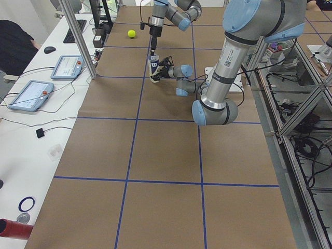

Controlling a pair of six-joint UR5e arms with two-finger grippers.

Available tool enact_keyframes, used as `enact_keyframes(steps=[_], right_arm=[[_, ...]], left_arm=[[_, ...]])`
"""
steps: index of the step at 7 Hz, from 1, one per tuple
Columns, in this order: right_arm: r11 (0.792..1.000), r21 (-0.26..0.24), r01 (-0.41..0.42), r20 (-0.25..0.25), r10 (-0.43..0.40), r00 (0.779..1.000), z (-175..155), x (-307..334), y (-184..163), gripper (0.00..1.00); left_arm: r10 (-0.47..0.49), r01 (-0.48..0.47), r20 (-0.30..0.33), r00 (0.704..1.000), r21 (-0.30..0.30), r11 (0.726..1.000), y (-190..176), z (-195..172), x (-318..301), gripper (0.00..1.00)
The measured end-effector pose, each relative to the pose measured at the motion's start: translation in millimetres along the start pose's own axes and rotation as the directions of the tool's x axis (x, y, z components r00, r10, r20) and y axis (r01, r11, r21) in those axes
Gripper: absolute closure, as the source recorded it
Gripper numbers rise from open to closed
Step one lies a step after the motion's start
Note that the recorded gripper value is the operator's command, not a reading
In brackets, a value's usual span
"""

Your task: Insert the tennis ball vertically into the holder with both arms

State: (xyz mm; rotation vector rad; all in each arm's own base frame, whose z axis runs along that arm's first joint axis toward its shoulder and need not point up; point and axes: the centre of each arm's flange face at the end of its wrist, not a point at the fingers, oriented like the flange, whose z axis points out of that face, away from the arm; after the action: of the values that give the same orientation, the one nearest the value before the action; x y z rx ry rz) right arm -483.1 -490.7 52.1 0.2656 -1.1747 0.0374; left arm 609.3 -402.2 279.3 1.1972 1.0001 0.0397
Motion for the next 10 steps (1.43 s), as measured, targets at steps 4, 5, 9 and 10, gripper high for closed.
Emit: enact_keyframes(steps=[4, 5, 9, 10], right_arm=[[0.999, 0.041, 0.012, -0.063, -0.009, 0.998, -45, 68, -77, 0.01], [0.997, 0.033, 0.072, -0.132, -0.067, 0.989, -66, 119, -114, 0.01], [0.965, -0.063, 0.256, -0.328, -0.263, 0.907, -93, 343, -219, 0.01], [0.953, -0.061, 0.298, -0.336, -0.301, 0.893, -84, 416, -228, 0.01]], left_arm=[[0.004, -0.004, -0.001, 1.000, 0.002, 1.000, -2, -1, 0, 0.20], [0.006, -0.006, 0.000, 1.000, 0.003, 1.000, -2, 0, 0, 0.20], [0.005, -0.005, 0.002, 1.000, 0.008, 1.000, -6, 0, -2, 0.20], [0.004, -0.004, 0.002, 1.000, 0.009, 1.000, -7, 0, -2, 0.20]])
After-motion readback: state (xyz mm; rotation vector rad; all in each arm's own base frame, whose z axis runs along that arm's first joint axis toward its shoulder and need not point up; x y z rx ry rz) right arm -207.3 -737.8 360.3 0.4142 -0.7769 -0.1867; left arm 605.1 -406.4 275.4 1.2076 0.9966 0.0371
